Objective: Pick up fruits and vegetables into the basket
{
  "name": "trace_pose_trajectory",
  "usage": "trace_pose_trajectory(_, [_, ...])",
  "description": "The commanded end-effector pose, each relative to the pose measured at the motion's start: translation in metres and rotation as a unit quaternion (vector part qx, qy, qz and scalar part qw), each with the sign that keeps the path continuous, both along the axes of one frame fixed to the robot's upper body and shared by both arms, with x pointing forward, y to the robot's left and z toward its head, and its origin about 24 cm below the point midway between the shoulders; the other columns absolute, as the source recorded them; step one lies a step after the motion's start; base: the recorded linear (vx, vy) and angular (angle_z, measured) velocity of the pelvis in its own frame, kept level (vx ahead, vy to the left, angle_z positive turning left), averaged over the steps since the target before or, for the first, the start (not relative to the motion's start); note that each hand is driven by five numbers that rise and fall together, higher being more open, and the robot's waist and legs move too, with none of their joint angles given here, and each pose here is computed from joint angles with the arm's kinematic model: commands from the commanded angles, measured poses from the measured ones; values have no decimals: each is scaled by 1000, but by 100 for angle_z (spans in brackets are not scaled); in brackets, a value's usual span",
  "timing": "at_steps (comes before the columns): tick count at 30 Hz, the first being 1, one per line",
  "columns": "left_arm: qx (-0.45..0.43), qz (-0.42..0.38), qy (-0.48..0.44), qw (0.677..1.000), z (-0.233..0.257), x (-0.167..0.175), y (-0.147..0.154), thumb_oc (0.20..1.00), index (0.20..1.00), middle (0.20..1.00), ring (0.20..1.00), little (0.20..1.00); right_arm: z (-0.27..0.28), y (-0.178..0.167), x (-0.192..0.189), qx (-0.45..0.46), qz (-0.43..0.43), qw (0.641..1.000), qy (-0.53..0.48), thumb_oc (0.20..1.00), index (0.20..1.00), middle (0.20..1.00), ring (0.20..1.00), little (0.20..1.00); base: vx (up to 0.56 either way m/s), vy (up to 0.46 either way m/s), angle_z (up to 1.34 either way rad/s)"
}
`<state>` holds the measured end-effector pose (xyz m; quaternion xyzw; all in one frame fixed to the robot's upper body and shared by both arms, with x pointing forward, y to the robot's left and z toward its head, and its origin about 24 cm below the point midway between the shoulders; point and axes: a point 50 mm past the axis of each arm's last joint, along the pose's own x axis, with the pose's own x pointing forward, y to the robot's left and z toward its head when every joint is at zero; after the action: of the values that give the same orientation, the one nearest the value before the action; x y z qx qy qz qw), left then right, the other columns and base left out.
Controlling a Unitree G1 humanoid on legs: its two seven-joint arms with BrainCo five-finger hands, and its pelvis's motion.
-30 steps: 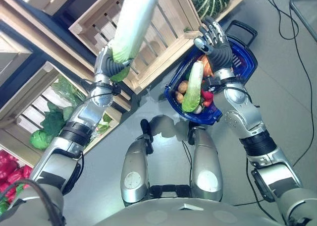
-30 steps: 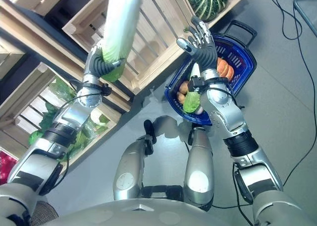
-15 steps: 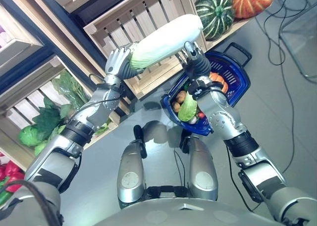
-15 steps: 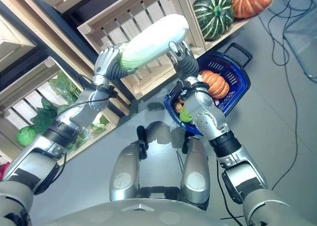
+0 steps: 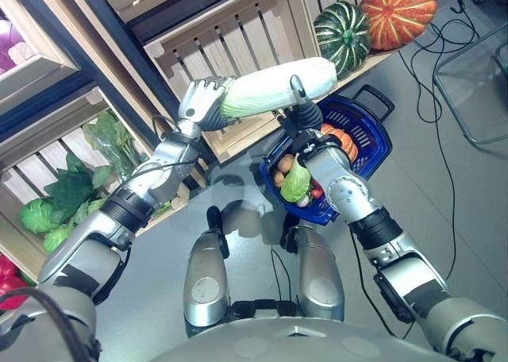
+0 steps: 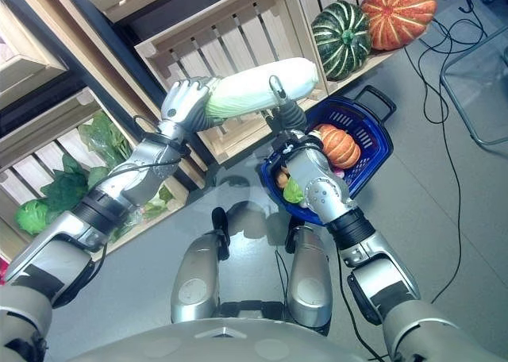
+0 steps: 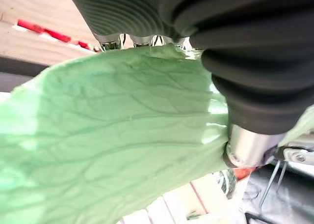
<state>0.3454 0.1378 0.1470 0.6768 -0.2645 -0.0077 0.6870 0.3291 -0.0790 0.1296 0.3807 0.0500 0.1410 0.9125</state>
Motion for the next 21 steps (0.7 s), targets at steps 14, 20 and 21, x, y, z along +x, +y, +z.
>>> trace_pose_trajectory(14, [-39, -77, 153, 984, -62, -30, -51, 1000, 1000, 1000, 1000, 1000, 98, -26, -3, -63, -174, 932, -312, 200, 200, 200, 200, 200, -46, -8, 0])
trace_pose_trajectory(20, [-258, -34, 263, 929, -80, -33, -25, 1000, 1000, 1000, 1000, 1000, 126, -68, -20, -148, -285, 863, -390, 200, 200, 200, 200, 200, -102, -14, -6])
trace_pose_trajectory(21, [-302, -30, 289, 908, -86, -37, -18, 1000, 1000, 1000, 1000, 1000, 130, -81, -25, -163, -307, 848, -401, 200, 200, 200, 200, 200, -97, -29, -6])
